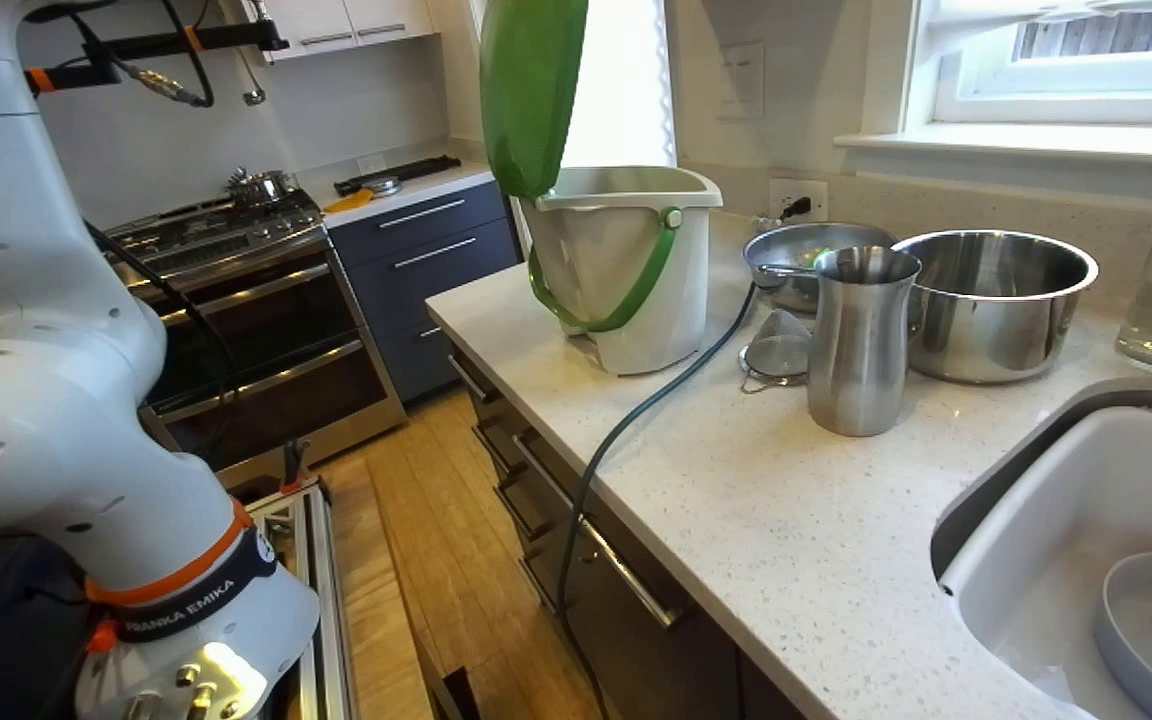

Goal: Open the white and green bin

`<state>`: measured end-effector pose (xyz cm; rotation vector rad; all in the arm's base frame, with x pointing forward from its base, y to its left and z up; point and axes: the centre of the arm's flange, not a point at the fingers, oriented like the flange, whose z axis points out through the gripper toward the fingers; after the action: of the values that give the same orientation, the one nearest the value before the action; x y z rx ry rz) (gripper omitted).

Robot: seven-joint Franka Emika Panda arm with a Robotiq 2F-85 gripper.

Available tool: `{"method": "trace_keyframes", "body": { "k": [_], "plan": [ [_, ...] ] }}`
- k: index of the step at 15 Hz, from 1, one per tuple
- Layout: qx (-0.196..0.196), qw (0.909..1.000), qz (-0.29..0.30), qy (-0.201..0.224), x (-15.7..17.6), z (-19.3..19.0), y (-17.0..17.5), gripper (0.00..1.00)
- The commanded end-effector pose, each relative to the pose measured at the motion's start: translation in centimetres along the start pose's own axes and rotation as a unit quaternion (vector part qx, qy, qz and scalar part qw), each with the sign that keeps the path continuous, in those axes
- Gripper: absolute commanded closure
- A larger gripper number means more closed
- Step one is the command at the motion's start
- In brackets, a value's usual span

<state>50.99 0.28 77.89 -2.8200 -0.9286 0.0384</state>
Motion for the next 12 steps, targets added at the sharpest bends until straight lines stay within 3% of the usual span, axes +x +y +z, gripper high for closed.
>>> {"method": "trace_keyframes", "body": {
  "k": [1,5,12],
  "plan": [
    [-0.045,0.9975,0.048,0.026,0.9,-2.3,-1.6,0.0],
    [-0.08,0.9915,0.078,0.067,0.5,-4.2,-4.8,0.0],
    [-0.14,0.9813,0.111,0.072,-2.2,-5.5,-8.6,0.0]
  ]
}}
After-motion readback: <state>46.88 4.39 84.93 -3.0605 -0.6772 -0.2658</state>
